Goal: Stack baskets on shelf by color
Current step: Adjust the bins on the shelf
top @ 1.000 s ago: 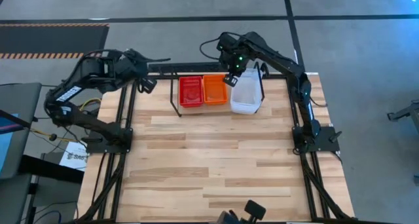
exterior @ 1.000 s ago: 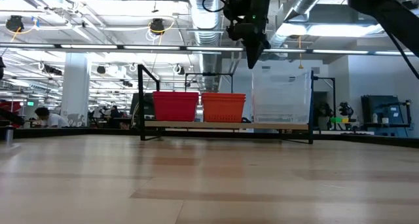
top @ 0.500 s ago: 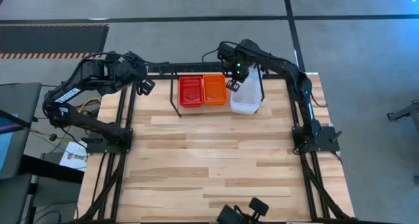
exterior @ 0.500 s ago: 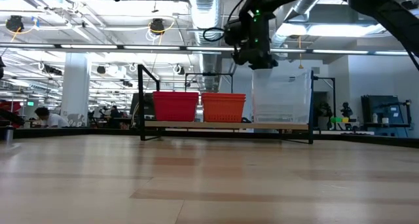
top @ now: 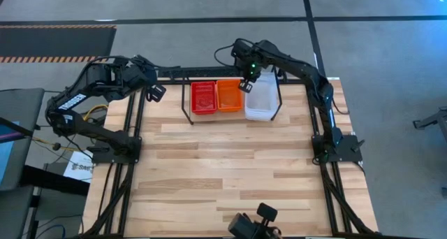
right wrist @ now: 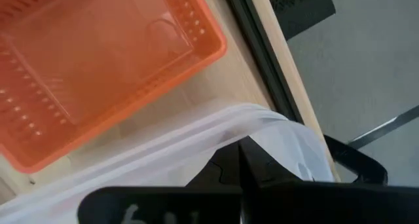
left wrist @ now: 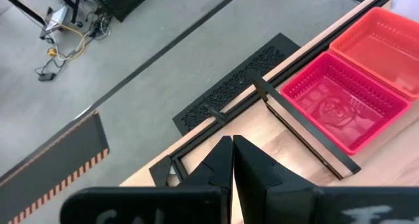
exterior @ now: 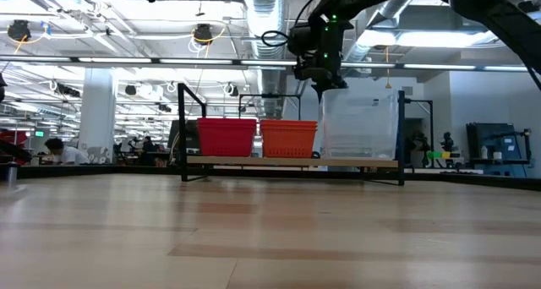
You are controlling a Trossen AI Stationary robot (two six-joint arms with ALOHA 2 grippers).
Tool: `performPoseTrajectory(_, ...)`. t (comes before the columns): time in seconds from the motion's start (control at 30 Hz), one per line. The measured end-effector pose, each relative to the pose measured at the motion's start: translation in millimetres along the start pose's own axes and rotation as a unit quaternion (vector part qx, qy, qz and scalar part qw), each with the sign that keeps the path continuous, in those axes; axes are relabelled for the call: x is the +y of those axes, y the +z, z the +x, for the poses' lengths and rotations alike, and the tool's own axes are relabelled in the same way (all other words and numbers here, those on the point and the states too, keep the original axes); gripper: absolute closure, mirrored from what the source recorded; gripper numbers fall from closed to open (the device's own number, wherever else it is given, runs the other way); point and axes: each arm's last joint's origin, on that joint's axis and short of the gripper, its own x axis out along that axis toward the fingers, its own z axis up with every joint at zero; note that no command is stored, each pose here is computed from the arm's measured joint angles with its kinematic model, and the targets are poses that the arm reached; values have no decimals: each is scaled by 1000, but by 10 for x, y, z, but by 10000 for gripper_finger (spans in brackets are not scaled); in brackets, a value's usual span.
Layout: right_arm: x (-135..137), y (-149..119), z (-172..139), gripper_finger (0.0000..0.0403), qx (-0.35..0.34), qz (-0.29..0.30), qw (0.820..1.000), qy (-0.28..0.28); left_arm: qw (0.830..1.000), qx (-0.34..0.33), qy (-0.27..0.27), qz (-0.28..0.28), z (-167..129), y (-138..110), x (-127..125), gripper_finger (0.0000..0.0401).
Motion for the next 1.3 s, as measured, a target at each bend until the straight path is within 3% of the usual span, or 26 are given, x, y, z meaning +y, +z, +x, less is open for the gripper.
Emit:
performPoseTrajectory(0.4, 100, 102, -15, 403, -50, -35, 998, 23, 1000, 0, 0, -11, 1, 0, -1, 401)
performPoseTrajectory(0.57, 70, 96, -31, 403, -47, -35, 998, 6, 1000, 4, -9, -12, 0, -2, -6, 401)
performPoseTrajectory(0.77, -45, 20, -238, 403, -35, -15, 999, -17, 1000, 10, -21, -13, 0, -5, -13, 401)
performPoseTrajectory(0.9, 77, -92, -435, 403, -8, -26, 1000, -8, 1000, 12, -25, -14, 1, -5, -16, 401)
performPoseTrajectory(1.1, 482, -290, -770, 403, 9, -71, 996, 55, 1000, 12, -25, -14, 1, -5, -16, 401)
performPoseTrajectory(1.3, 937, -431, -1116, 403, -40, -147, 971, 185, 1000, 12, -25, -14, 1, -6, -17, 401)
